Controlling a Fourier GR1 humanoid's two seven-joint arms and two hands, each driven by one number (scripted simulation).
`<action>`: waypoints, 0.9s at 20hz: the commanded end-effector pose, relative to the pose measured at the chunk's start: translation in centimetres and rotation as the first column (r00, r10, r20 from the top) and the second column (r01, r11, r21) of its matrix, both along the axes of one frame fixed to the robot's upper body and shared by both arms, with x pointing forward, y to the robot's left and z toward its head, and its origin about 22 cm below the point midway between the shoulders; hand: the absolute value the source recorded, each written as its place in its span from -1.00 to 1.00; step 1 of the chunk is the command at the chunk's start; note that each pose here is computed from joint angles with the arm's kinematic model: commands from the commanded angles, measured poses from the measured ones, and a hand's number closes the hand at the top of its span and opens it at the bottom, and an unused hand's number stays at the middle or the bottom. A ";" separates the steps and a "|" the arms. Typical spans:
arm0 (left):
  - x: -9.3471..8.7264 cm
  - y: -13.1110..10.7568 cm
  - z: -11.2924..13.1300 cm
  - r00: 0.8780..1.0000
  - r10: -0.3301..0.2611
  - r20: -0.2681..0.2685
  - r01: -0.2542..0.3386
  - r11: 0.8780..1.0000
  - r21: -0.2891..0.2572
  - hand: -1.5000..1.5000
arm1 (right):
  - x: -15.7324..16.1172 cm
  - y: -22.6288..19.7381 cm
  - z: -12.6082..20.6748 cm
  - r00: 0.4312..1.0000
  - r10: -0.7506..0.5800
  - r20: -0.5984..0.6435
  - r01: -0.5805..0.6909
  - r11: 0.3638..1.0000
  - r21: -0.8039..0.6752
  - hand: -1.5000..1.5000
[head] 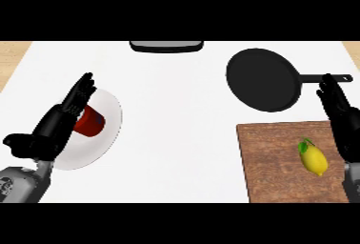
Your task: Pick the lemon from the cutting board and place it in the pan
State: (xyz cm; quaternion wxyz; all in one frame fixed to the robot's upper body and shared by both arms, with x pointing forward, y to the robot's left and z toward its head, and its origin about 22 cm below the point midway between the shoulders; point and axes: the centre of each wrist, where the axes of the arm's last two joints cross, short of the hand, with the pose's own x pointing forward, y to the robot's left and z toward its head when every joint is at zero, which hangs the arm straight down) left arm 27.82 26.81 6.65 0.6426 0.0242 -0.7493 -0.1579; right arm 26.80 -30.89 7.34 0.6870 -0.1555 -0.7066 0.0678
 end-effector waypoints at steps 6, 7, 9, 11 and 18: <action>0.6 -0.7 0.4 0.992 0.076 -0.099 -0.069 0.995 0.079 0.00 | 3.0 -11.1 0.5 0.957 -0.007 -0.290 0.010 1.000 0.008 -1.00; -0.2 -0.6 -0.9 0.993 0.029 -0.112 -0.023 0.998 0.058 0.00 | 0.3 -11.8 2.2 0.931 -0.182 -0.317 -0.044 0.805 -0.591 -1.00; -0.3 -1.0 -1.2 0.987 0.038 -0.153 -0.029 0.998 0.058 0.00 | 0.3 -11.3 0.6 0.949 -0.179 -0.260 -0.045 0.739 -0.672 1.00; -0.4 -1.0 -2.1 0.980 0.057 -0.190 -0.048 0.998 0.050 0.00 | -0.1 -10.5 -4.4 0.951 -0.276 -0.141 0.177 0.857 -0.484 1.00; 0.0 -0.6 -1.7 0.981 0.064 -0.180 -0.056 0.997 0.052 0.00 | -2.7 -11.2 -6.4 0.930 -0.130 -0.344 -0.061 0.868 -0.493 -1.00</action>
